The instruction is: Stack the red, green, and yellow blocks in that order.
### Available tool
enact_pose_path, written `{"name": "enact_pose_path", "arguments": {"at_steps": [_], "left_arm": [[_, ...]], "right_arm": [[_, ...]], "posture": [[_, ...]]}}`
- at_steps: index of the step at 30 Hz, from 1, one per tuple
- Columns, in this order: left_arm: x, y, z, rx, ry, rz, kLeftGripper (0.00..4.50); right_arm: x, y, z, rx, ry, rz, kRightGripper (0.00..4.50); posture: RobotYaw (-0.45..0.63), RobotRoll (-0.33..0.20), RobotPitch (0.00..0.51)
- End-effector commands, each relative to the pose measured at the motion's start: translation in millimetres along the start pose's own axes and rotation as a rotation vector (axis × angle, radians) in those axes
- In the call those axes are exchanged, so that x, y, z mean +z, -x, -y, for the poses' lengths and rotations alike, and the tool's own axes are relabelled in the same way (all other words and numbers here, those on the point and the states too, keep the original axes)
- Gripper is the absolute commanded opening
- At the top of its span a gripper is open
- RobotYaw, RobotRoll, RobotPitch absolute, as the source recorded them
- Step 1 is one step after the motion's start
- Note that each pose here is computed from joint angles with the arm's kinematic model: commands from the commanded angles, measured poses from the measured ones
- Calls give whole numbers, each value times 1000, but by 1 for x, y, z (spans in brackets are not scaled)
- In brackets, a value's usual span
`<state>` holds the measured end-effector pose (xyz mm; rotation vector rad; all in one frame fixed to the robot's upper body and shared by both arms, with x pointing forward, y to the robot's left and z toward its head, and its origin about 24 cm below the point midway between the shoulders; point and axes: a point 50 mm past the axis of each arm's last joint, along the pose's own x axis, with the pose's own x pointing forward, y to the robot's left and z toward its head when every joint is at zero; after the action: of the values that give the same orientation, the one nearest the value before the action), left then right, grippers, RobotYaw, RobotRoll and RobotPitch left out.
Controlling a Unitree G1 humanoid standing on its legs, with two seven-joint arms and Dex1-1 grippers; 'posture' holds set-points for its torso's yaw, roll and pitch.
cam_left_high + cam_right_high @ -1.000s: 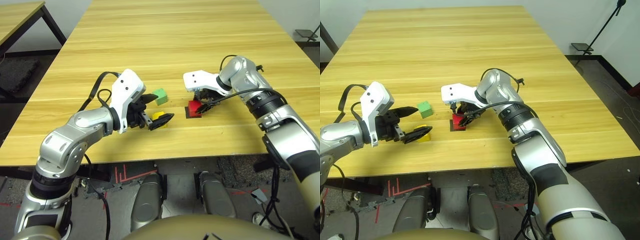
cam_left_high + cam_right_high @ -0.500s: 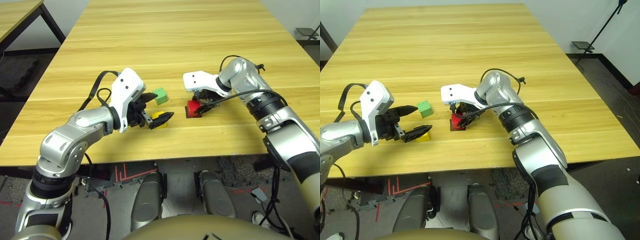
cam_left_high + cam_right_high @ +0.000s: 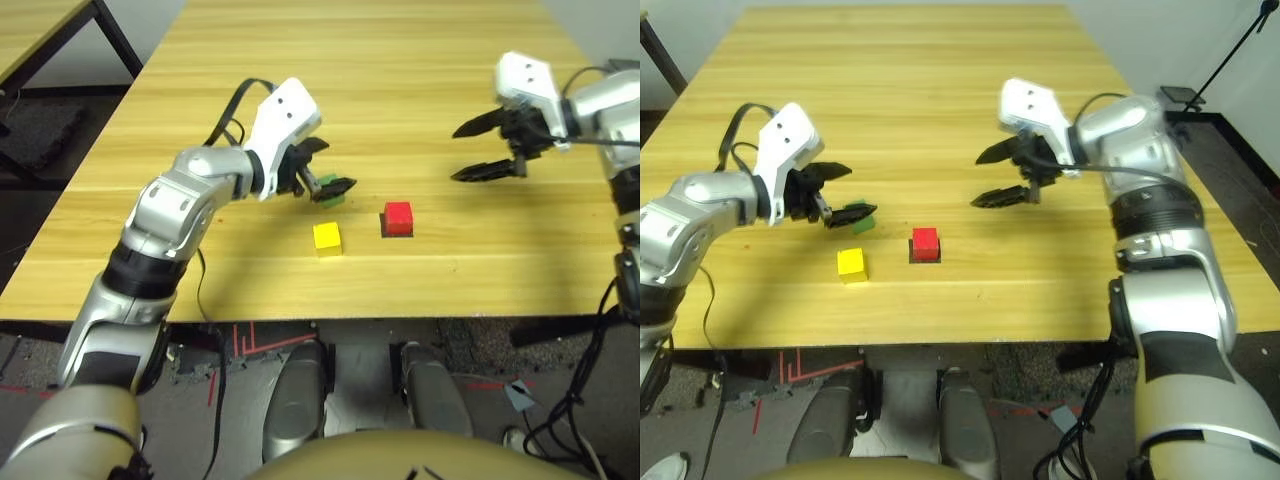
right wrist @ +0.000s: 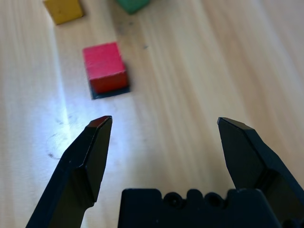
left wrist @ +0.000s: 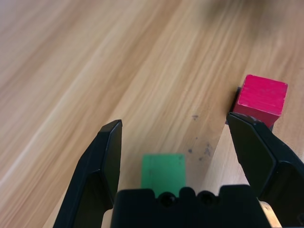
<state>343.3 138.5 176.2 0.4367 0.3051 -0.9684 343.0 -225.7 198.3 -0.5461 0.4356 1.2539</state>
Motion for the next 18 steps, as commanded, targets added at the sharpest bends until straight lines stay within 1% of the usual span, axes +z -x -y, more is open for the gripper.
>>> {"name": "enact_pose_path", "arguments": {"at_steps": [1, 5, 10, 18], "left_arm": [[-11, -9, -10, -40, -21, -84, 4500], [-21, -16, -18, -53, 0, -154, 4500], [-30, -14, -24, -37, 35, -223, 4500], [-46, -13, -22, -39, 53, -261, 4500]], "right_arm": [[5, -2, -9, -13, -4, 41, 4469], [5, -5, -17, -24, -26, 61, 4469], [8, -8, -22, -27, -40, 79, 4469], [10, -12, -23, -26, -41, 90, 4469]], "posture": [[243, -107, 55], [218, -101, 55], [211, -96, 58], [214, -99, 61]]}}
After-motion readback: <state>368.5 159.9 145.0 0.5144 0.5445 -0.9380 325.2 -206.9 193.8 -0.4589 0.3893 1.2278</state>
